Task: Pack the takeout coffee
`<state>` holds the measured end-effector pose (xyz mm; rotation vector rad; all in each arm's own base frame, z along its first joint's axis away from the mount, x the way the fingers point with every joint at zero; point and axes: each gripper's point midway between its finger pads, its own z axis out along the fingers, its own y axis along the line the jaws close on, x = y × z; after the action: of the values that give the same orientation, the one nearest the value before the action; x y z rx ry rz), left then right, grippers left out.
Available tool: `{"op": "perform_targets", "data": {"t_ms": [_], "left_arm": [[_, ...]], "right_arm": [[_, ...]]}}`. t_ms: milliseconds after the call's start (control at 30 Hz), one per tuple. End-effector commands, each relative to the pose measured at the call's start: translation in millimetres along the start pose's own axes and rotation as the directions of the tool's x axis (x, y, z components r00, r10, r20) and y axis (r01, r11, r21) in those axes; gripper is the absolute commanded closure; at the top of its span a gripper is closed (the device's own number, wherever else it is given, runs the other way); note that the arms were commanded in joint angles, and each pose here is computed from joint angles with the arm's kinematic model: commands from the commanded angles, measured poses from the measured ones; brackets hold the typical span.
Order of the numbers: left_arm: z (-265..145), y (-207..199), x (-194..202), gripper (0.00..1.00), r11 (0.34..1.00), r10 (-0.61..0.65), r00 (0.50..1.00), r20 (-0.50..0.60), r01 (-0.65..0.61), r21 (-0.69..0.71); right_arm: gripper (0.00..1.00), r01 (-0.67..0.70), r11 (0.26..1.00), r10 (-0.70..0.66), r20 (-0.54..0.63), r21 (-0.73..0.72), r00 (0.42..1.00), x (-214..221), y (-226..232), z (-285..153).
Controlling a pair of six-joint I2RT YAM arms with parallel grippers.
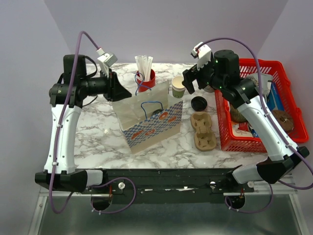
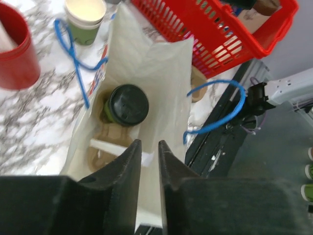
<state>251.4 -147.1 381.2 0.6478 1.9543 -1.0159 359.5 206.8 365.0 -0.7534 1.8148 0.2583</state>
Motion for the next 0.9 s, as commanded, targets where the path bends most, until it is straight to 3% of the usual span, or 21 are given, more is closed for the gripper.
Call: {"op": "perform_targets", "data": {"t_ms": [0, 167, 233, 367, 600, 867], "left_arm": [[27.9, -15.8, -36.1, 0.61, 0.989, 0.095, 0.992, 0.084, -0.104, 0.105], [47.9, -15.2, -77.3, 0.53, 0.983, 0.081, 0.985, 0.153, -0.105, 0.151], [46.0, -12.8, -97.8, 0.47, 0.979, 0.143, 0.971, 0.189, -0.168, 0.119], [34.3, 2.3, -126.3, 0.23, 0.96, 0.277, 0.931, 0.237, -0.276, -0.04], [20.8, 51.2, -135.9, 0.02, 0.925, 0.313, 0.921, 0.233, -0.24, -0.295], [13.8, 125.7, -100.6, 0.01, 0.885, 0.175, 0.964, 0.201, -0.064, -0.461]], "right_arm": [[0.0, -0.035, 0.997, 0.035, -0.005, -0.07, 0.999, -1.6, 12.1, -5.7], [0.0, 0.016, 0.995, -0.017, -0.005, -0.098, 1.0, -10.1, 12.6, -10.2], [0.0, 0.02, 0.996, -0.02, 0.003, -0.092, 1.0, -12.4, 11.8, -13.8], [0.0, -0.022, 1.0, 0.022, 0.015, -0.013, 1.0, -14.8, 0.5, -17.0], [0.0, -0.091, 0.97, 0.076, 0.075, 0.225, 0.994, -20.9, -39.0, -28.9], [0.0, -0.073, 0.951, 0.056, 0.065, 0.299, 0.996, -3.4, -48.6, -37.4]]}}
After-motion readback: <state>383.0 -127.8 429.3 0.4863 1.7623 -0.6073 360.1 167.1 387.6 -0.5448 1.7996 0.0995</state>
